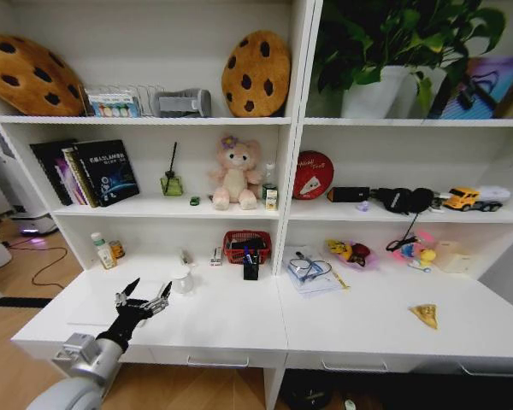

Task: Organize the objects on the table.

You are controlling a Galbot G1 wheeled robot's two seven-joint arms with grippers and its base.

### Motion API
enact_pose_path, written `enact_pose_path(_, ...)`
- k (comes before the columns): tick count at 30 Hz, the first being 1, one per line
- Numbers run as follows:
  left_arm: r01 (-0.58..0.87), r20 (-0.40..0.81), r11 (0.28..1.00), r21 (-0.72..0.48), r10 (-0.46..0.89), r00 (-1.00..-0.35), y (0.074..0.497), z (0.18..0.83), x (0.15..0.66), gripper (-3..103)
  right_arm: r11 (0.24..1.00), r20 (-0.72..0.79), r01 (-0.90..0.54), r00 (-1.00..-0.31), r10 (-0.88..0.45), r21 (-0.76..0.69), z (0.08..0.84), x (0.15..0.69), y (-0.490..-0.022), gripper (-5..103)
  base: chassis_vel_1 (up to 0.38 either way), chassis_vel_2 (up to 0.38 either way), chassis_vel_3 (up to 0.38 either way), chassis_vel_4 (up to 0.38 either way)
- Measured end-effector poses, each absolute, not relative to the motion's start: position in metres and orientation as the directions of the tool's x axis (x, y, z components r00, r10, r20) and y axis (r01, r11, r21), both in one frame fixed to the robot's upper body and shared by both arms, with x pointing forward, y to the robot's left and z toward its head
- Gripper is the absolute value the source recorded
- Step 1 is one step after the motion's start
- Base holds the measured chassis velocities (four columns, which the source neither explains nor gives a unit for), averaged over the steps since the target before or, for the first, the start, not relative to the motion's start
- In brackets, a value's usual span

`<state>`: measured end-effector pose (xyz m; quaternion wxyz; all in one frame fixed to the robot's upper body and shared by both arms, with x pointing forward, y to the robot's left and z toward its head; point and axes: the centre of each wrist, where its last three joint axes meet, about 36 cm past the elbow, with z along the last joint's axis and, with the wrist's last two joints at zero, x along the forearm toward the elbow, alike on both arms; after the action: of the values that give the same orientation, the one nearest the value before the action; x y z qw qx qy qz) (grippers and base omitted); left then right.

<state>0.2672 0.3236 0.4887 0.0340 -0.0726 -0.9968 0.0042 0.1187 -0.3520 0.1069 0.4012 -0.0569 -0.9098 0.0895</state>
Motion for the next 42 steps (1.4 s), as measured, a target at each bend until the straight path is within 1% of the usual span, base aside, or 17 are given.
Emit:
enact_pose_path(2, 0.145, 0.067, 0.989, -0.013, 0.145, -0.987, 0.324, 0.489, 0.267, 100, 0.977, 0.739, 0.022, -0.651, 0.174, -0.210, 0.100, 0.110, -0.353, 24, 0.000, 0.000, 0.000, 0.000)
enact_pose_path(7, 0.144, 0.067, 0.989, -0.013, 0.145, -0.987, 0.324, 0.489, 0.267, 100, 0.976, 0.752, 0.037, -0.632, 0.189, -0.215, 0.093, 0.104, -0.357, 24, 0.000, 0.000, 0.000, 0.000)
enact_pose_path(17, 0.144, 0.067, 0.989, -0.013, 0.145, -0.987, 0.324, 0.489, 0.267, 100, 0.972, 0.740, 0.060, -0.638, 0.213, -0.228, 0.092, 0.090, -0.369, 24, -0.004, -0.004, 0.005, 0.007)
enact_pose_path(27, 0.144, 0.067, 0.989, -0.013, 0.145, -0.987, 0.324, 0.489, 0.267, 100, 0.972, 0.728, 0.057, -0.653, 0.210, -0.230, 0.092, 0.074, -0.372, 24, -0.138, -0.155, 0.147, 0.138)
enact_pose_path(29, 0.145, 0.067, 0.989, -0.013, 0.145, -0.987, 0.324, 0.489, 0.267, 100, 0.978, 0.712, 0.003, -0.685, 0.155, -0.210, 0.091, 0.071, -0.368, 24, -0.233, -0.251, 0.215, 0.227)
enact_pose_path(30, 0.145, 0.067, 0.989, -0.013, 0.145, -0.987, 0.324, 0.489, 0.267, 100, 0.978, 0.712, 0.003, -0.685, 0.155, -0.210, 0.091, 0.071, -0.368, 24, -0.226, -0.251, 0.214, 0.226)
enact_pose_path(32, 0.145, 0.067, 0.989, -0.013, 0.146, -0.987, 0.323, 0.489, 0.267, 100, 0.979, 0.704, -0.107, -0.709, 0.046, -0.172, 0.088, 0.074, -0.363, 24, -0.203, -0.181, 0.181, 0.153)
enact_pose_path(33, 0.145, 0.067, 0.989, -0.014, 0.146, -0.987, 0.323, 0.489, 0.267, 100, 0.971, 0.695, -0.198, -0.717, -0.050, -0.135, 0.085, 0.079, -0.361, 24, -0.079, -0.120, 0.094, 0.112)
enact_pose_path(34, 0.145, 0.067, 0.989, -0.014, 0.146, -0.987, 0.323, 0.489, 0.267, 100, 0.971, 0.695, -0.198, -0.717, -0.050, -0.135, 0.085, 0.079, -0.361, 24, -0.079, -0.120, 0.094, 0.112)
enact_pose_path(36, 0.145, 0.067, 0.989, -0.013, 0.146, -0.987, 0.323, 0.489, 0.267, 100, 0.937, 0.685, -0.332, -0.709, -0.171, -0.109, 0.083, 0.095, -0.360, 24, -0.067, -0.065, 0.065, 0.004)
enact_pose_path(37, 0.145, 0.067, 0.989, -0.013, 0.146, -0.987, 0.323, 0.489, 0.267, 100, 0.937, 0.685, -0.332, -0.709, -0.171, -0.109, 0.083, 0.095, -0.360, 24, -0.067, -0.010, 0.037, 0.004)
enact_pose_path(38, 0.145, 0.067, 0.989, -0.013, 0.146, -0.987, 0.323, 0.489, 0.267, 100, 0.913, 0.682, -0.392, -0.699, -0.216, -0.113, 0.084, 0.109, -0.360, 24, 0.000, 0.000, 0.000, 0.000)
enact_pose_path(39, 0.145, 0.067, 0.989, -0.013, 0.146, -0.987, 0.323, 0.489, 0.267, 100, 0.913, 0.682, -0.392, -0.699, -0.216, -0.113, 0.084, 0.109, -0.360, 24, 0.000, 0.000, 0.000, 0.000)
enact_pose_path(40, 0.145, 0.067, 0.989, -0.013, 0.145, -0.987, 0.324, 0.489, 0.267, 100, 0.891, 0.678, -0.438, -0.692, -0.247, -0.122, 0.086, 0.129, -0.360, 24, 0.053, 0.050, -0.045, -0.027)
enact_pose_path(42, 0.145, 0.067, 0.989, -0.013, 0.145, -0.987, 0.324, 0.489, 0.267, 100, 0.875, 0.669, -0.466, -0.694, -0.266, -0.135, 0.086, 0.155, -0.359, 24, 0.057, 0.044, -0.082, -0.055)
